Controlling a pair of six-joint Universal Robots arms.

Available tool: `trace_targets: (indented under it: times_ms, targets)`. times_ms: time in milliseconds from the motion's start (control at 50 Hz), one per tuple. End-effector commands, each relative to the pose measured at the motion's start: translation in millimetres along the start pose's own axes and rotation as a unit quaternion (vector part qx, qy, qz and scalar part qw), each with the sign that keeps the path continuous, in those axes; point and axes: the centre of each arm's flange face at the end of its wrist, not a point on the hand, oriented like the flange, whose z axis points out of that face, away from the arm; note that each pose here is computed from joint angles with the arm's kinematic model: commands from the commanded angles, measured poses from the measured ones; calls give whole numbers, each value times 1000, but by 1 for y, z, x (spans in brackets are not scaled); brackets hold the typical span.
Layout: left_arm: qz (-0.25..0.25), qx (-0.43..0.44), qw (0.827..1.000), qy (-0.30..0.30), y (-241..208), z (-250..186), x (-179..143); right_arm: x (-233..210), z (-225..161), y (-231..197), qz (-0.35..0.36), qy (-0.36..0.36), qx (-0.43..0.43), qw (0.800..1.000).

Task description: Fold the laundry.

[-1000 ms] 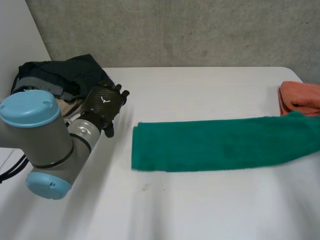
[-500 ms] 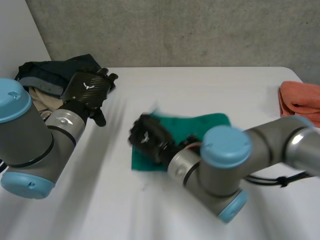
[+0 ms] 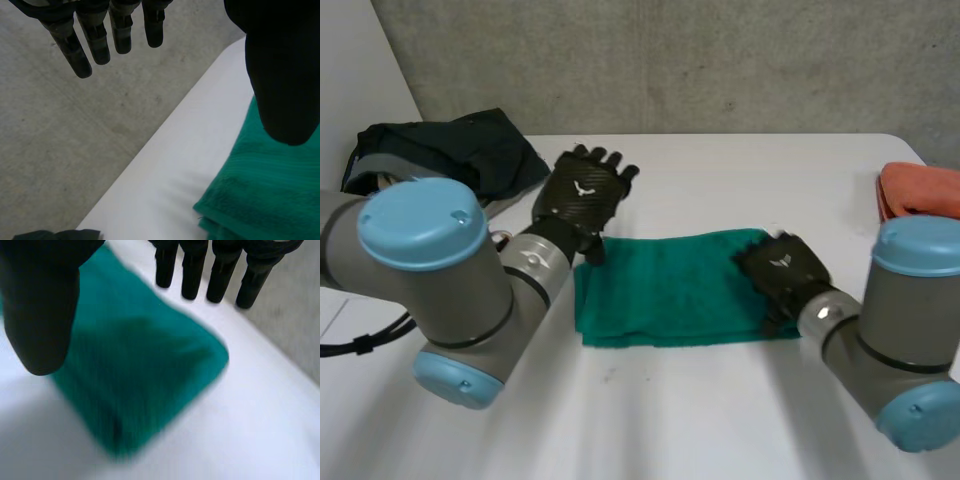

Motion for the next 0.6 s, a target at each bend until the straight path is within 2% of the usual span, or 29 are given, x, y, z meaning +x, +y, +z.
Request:
trace_targets:
  times_ms: [20,100,120,180,200,260,280,380,500,560,600]
  targets:
    - [0,-6,1000,3,4,0,3,30,15,26,-72,60,-39,995]
    - [0,-7,1000,2,3,-2,2,45,25,-7,-87,133,50,986]
    - [0,-7,1000,1,2,-3,1,38,21,-32,-93,135,96,982]
    - [1,-3,1000,-4,-3,-5,-4,19,11,-67,-94,115,156,977]
    - [1,-1,1000,-8,-5,-5,-7,-1,7,-83,-95,87,185,974]
    - [0,6,1000,-30,-12,-7,-22,-45,3,-89,-105,17,213,971]
    - [-1,4,999,-37,-12,-8,-26,-76,0,-87,-118,-33,223,967]
    - [-15,-9,997,-79,-9,-12,-46,-145,-12,-62,-141,-147,210,956]
    - [-49,-9,995,-89,-9,-12,-50,-136,-3,-48,-117,-132,135,975]
    - [-68,2,994,-87,-14,-11,-49,-114,-6,-66,-56,-110,143,982]
    - [-81,11,993,-86,-18,-7,-48,-68,-5,-88,12,-62,158,985]
